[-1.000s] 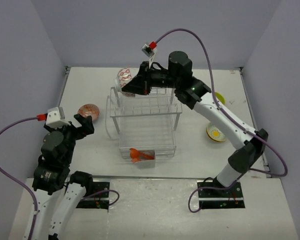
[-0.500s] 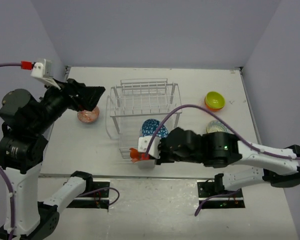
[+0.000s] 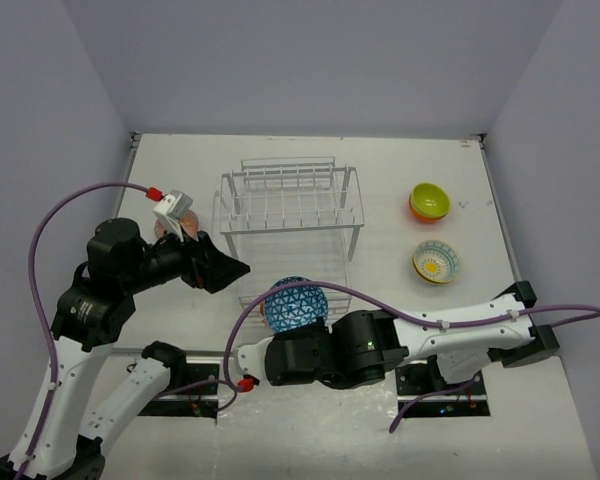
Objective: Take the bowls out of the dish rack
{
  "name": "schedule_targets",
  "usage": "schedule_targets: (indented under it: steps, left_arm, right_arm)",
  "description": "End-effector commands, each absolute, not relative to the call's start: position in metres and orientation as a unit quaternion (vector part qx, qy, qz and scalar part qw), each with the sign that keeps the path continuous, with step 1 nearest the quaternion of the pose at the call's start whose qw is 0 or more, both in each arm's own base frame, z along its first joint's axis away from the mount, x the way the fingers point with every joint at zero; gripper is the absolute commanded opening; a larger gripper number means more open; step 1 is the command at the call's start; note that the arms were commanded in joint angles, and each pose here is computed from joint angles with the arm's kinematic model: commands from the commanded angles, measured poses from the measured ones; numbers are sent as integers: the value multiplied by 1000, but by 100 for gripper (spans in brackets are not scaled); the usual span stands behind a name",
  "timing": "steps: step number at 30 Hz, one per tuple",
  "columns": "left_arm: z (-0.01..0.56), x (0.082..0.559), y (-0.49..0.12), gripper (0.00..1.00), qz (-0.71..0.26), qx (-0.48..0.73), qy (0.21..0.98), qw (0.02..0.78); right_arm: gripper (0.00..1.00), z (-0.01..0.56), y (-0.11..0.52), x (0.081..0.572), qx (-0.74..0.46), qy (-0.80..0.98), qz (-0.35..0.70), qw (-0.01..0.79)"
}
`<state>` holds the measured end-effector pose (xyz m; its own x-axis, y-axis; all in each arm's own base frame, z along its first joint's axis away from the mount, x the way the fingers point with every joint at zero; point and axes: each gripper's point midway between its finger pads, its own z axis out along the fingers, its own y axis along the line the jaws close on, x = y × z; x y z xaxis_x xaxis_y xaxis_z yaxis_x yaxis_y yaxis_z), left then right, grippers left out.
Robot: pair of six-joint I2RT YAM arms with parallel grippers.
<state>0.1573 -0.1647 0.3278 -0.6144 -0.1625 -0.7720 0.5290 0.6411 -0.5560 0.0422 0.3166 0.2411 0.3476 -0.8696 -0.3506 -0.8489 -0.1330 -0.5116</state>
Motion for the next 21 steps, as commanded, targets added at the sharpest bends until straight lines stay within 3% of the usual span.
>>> schedule_targets:
  steps: [1, 12, 21]
  left_arm:
    - [319, 135, -177, 98, -450, 146, 791, 388]
    - [316, 123, -181, 96, -464, 168, 781, 382]
    - [287, 153, -152, 87, -347, 126, 839, 400]
  right_arm:
    - [0, 270, 334, 49, -747, 546, -16, 379]
    - [0, 285, 367, 60, -756, 525, -5, 392]
    - [0, 311, 394, 89, -736, 520, -39, 431]
